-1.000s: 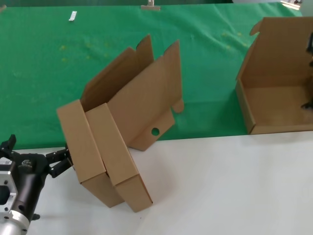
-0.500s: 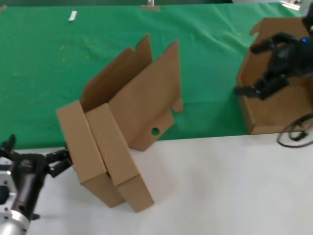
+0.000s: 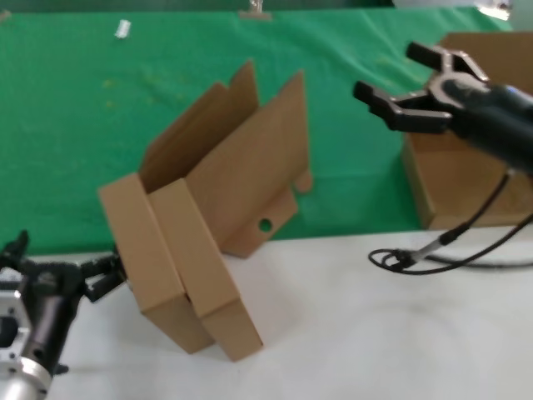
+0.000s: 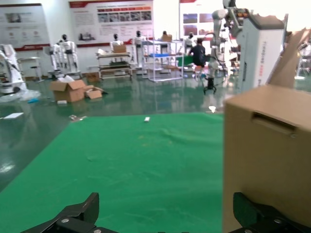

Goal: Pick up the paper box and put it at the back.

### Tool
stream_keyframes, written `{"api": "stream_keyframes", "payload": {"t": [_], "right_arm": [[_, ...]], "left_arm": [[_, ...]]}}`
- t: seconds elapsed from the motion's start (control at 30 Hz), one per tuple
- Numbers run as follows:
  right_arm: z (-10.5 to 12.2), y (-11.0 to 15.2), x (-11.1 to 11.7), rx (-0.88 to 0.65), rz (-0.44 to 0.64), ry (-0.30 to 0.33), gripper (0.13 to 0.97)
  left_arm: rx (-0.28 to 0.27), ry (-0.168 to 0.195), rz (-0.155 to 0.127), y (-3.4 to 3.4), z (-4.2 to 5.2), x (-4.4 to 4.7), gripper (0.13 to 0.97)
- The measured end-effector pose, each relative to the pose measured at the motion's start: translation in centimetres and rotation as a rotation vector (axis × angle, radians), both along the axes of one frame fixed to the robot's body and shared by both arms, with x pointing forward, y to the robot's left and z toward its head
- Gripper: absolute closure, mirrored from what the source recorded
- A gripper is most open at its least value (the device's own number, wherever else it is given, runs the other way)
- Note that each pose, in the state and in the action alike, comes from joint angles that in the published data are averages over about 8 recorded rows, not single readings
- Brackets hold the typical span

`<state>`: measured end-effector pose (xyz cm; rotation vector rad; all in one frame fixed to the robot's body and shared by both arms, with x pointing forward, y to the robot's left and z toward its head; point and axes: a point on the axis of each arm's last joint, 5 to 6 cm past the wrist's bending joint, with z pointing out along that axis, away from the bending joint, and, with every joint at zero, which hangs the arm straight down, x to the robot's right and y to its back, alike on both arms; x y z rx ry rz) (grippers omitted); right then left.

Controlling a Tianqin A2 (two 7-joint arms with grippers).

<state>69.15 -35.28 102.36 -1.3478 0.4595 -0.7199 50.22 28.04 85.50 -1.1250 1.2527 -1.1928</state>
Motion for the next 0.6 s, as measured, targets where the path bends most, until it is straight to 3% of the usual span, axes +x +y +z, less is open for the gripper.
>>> {"api": "stream_keyframes", "payload": {"t": [0.6], "right_arm": [[-5.0, 1.6, -2.0, -0.048, -0.168, 0.065, 0.13]], "left_arm": [[0.0, 0.0, 0.0, 0.0, 0.0, 0.0, 0.132]]}}
